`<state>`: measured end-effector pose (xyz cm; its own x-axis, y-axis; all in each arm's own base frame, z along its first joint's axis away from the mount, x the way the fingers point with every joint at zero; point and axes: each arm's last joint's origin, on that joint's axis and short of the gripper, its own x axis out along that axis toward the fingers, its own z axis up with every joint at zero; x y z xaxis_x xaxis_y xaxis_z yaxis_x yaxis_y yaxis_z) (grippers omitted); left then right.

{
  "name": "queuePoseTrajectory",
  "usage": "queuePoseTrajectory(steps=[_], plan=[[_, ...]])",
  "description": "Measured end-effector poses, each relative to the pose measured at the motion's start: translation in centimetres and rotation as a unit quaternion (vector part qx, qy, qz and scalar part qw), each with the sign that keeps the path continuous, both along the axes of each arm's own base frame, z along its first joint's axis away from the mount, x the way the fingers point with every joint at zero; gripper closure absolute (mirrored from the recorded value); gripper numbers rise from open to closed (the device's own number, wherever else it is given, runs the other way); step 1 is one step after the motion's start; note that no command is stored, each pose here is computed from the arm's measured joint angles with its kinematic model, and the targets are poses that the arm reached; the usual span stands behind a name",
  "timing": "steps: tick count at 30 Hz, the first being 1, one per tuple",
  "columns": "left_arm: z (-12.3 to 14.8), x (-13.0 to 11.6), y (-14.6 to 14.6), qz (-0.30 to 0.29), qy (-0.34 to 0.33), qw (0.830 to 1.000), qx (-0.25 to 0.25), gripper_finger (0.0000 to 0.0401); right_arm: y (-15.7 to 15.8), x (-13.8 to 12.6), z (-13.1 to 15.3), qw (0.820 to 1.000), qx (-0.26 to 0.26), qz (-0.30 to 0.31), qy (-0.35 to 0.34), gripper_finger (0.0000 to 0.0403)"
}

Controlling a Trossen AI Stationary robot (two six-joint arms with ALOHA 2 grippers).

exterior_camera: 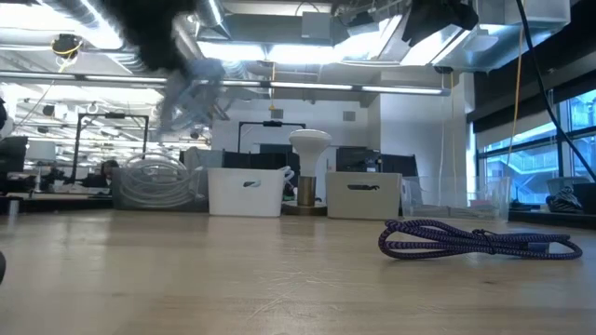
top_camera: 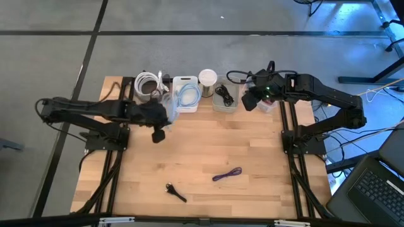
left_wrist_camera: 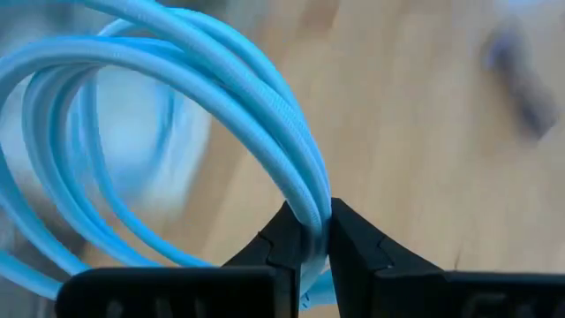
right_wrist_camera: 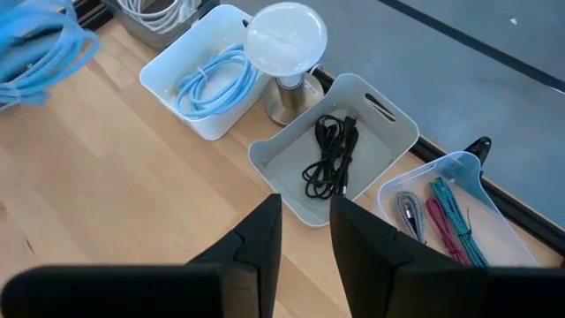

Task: Pick & Place USB Port
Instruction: Put the blue HDMI cable into the white bin

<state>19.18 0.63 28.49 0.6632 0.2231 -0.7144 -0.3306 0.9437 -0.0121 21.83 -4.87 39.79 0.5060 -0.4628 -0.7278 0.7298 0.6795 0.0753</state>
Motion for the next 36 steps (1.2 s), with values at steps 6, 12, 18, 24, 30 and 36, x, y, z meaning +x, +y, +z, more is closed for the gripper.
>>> queuePoseTrajectory(steps=[6, 12, 18, 24, 30, 36], plan=[[2.9, 2.1, 1.5, -0.056, -0.147, 0.982, 0.1, 0.0373, 0.0, 0.0, 0.0, 1.0, -0.001, -0.001, -0.002, 0.0302], [1.8, 3.9, 5.5, -0.041, -0.141, 0.982, 0.119, 0.0373, 0.0, 0.0, 0.0, 1.0, -0.001, -0.003, -0.002, 0.0302], [-0.1, 5.1, 8.9, -0.027, -0.119, 0.987, 0.107, 0.0373, 0.0, 0.0, 0.0, 1.0, -0.002, -0.001, -0.001, 0.0302], [-2.0, 5.8, 11.2, -0.022, -0.09, 0.99, 0.104, 0.0373, 0.0, 0.0, 0.0, 1.0, -0.002, 0.0, 0.0, 0.0302], [-3.4, 6.0, 13.2, -0.009, -0.071, 0.993, 0.097, 0.0373, 0.0, 0.0, 0.0, 1.0, -0.003, 0.0, 0.0, 0.0302], [-5.5, 6.0, 15.2, 0.007, -0.045, 0.997, 0.068, 0.0373, 0.0, 0.0, 0.0, 1.0, -0.003, 0.0, 0.0, 0.0302]])
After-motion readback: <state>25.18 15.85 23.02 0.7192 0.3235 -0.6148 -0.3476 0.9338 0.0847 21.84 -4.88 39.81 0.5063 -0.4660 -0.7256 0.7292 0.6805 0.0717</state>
